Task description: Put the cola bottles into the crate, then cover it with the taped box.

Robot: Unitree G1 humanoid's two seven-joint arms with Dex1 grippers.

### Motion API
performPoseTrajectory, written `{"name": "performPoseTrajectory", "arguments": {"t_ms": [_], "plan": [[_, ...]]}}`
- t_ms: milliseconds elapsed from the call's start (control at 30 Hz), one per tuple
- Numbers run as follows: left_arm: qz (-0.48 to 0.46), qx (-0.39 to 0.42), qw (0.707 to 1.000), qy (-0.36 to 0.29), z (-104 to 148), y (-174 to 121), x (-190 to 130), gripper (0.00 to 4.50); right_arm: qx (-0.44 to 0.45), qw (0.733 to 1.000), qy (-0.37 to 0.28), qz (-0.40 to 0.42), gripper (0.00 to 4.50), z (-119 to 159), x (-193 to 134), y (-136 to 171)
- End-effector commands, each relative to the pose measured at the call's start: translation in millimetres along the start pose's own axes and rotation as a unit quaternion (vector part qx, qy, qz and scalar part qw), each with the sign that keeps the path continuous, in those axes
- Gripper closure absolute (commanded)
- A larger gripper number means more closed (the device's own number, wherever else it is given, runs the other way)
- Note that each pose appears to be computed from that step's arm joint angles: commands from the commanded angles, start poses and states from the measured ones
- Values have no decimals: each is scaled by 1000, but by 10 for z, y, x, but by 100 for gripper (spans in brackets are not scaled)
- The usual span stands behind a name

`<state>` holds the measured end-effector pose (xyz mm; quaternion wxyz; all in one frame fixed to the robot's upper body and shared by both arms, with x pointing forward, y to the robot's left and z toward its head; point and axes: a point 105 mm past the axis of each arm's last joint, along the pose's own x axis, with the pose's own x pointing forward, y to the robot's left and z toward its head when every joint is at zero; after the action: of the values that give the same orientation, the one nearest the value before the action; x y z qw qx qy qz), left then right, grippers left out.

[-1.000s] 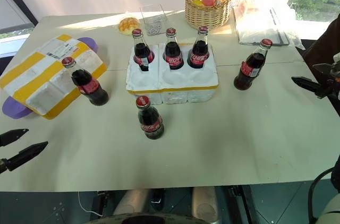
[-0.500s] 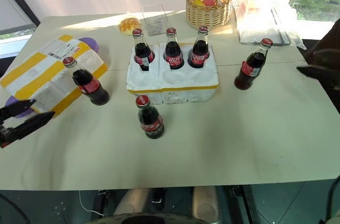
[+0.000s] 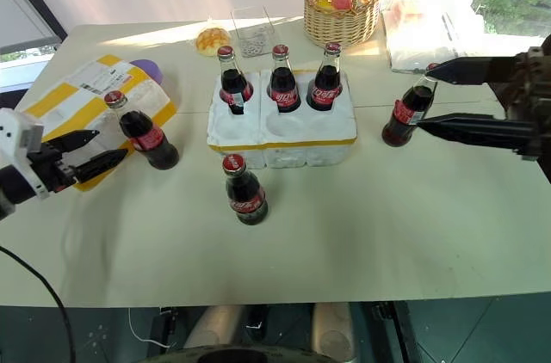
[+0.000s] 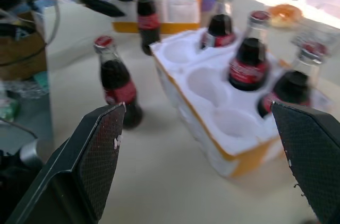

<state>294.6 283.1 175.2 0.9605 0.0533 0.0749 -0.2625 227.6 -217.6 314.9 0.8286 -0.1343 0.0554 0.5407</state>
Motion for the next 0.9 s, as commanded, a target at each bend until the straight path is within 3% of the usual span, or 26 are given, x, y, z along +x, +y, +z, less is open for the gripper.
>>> {"name": "performPoseTrajectory", "arguments": {"t_ms": [33, 900], "plan": [[-11, 14, 1000, -15, 64, -20, 102, 9, -23, 1000, -13, 11, 0, 103, 33, 129], [-43, 10, 998, -35, -76, -30, 751, 9, -16, 999, -13, 48, 0, -24, 312, 231]]}}
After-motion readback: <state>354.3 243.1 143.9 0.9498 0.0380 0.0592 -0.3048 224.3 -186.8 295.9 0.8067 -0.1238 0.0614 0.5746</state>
